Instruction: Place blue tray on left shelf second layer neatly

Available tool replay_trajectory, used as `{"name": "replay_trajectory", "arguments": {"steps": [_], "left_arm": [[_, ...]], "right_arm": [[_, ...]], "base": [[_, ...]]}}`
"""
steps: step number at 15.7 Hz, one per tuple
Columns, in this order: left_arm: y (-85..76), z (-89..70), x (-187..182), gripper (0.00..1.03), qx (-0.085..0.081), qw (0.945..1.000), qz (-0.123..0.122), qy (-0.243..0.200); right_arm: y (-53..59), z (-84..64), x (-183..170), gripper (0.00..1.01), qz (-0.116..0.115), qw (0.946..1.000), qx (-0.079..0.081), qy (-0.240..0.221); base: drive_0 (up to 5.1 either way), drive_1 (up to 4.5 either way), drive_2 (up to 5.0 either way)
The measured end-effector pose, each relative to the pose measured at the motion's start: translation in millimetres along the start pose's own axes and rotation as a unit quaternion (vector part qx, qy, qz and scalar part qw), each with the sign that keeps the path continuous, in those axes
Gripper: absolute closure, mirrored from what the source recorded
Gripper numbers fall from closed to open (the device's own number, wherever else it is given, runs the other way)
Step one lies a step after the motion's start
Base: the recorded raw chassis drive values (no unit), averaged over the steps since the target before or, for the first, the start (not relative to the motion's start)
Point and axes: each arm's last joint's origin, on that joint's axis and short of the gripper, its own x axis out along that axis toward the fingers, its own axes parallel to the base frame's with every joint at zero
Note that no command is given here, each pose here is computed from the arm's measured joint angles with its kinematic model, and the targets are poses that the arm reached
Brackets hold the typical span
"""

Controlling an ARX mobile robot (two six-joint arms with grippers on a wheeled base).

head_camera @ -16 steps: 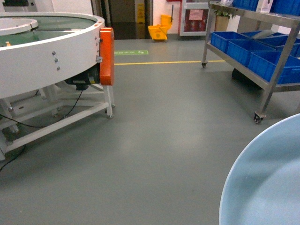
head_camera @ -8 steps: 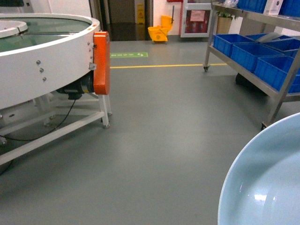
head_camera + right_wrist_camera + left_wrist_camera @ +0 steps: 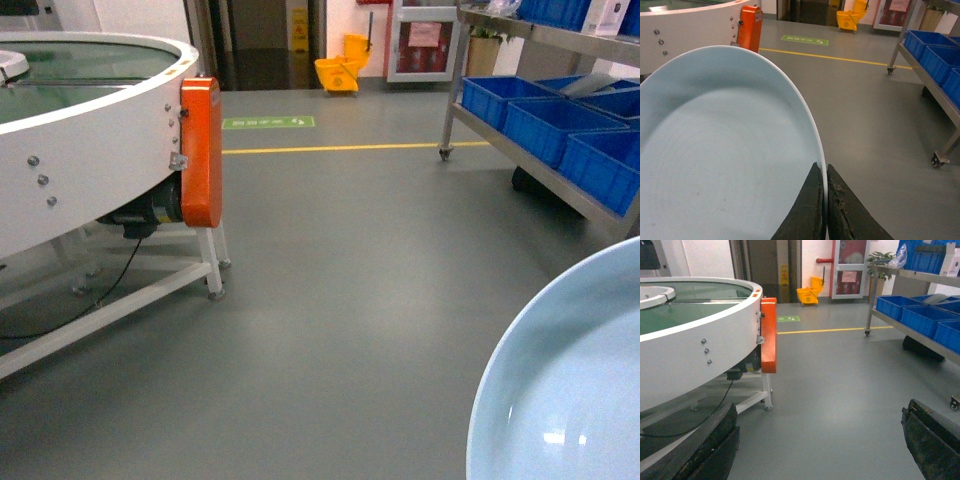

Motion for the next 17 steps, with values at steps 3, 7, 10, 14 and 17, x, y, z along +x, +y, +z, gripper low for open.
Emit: {"name": "replay_trajectory", "arguments": {"steps": [3, 7, 10, 14, 17], "left_arm": [[0.0, -0.3, 0.0, 0.05, 0.0, 1.0, 0.0, 0.002], [0.0, 0.1, 0.0, 0.05, 0.0, 1.0, 0.0, -0.001], [0.0, 0.0, 0.0, 0.05, 0.0, 1.0, 0.0, 0.0], [0.1, -0.4, 0.0, 0.05, 0.0, 1.0, 0.001, 0.002], [0.1, -0.3, 0.0, 0.05, 0.0, 1.0, 0.001, 0.002]], "right_arm": [[0.1, -0.4, 0.0, 0.99, 0.0, 1.0, 0.0, 0.001], [0.0, -0.2, 0.0, 0.99, 0.0, 1.0, 0.0, 0.001], [0.0, -0.2, 0.1, 0.99, 0.0, 1.0, 0.0, 0.001], [0.0, -0.2, 0.1, 0.99, 0.0, 1.0, 0.0, 0.001], [0.0, -0.2, 0.1, 0.99, 0.0, 1.0, 0.0, 0.0]], "base": [[0.0, 4.36, -4.3], [0.0, 3.87, -3.9], [0.0, 3.4, -3.4], [0.0, 3.4, -3.4], [0.0, 3.4, -3.4]]}}
